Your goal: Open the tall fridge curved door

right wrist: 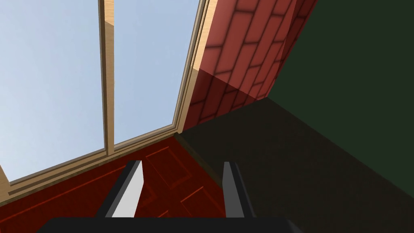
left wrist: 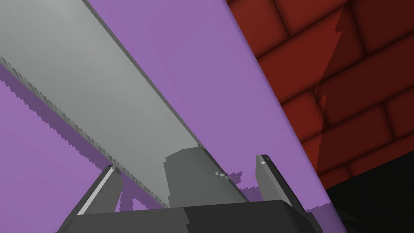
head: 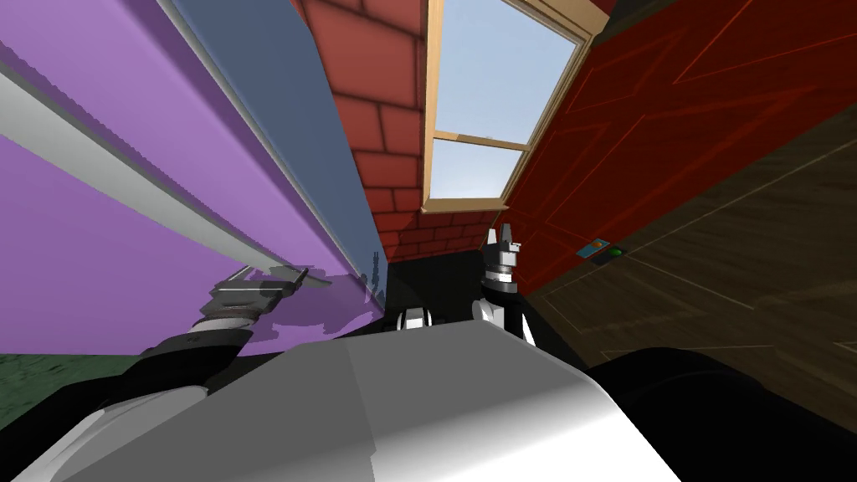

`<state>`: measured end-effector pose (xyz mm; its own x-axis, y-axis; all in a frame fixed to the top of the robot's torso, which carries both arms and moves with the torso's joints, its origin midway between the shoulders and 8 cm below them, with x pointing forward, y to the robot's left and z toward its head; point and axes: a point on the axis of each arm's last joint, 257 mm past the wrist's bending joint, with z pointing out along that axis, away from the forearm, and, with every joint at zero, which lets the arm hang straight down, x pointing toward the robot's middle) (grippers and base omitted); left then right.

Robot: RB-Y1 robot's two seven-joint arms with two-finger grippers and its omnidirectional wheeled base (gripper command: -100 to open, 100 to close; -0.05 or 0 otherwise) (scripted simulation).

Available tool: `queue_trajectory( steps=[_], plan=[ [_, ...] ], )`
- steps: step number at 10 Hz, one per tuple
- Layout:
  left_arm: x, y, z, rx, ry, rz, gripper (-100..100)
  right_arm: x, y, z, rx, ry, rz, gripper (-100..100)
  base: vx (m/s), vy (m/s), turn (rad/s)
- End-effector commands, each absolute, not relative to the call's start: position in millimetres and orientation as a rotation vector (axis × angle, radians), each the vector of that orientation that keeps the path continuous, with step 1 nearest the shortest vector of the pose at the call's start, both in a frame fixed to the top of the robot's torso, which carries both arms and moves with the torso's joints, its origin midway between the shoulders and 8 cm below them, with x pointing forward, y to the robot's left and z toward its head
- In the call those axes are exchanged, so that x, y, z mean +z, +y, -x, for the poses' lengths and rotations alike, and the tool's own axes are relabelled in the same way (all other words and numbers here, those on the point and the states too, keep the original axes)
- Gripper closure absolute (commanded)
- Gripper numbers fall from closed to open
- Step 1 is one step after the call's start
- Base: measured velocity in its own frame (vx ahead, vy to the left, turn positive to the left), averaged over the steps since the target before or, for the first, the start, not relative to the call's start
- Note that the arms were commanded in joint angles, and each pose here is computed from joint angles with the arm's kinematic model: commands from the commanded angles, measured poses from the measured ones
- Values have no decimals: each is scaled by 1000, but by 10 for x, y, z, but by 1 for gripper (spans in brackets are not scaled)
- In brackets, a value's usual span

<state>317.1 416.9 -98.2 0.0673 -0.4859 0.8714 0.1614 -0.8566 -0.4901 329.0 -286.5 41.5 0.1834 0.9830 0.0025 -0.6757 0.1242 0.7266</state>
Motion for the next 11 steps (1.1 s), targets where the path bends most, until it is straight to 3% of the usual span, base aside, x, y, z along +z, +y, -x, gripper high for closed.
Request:
queue_trajectory(
  steps=[1,11],
  plan=[
    [-945,4141,-3191,-1854,339,1879,100,415,-2866,-3291,1305,560,-678,0,-137,82,-146],
    [-905,3883,-3295,-1920,449,1892,100,415,-2865,-3292,1305,560,-678,0,-295,104,-142]
  ],
)
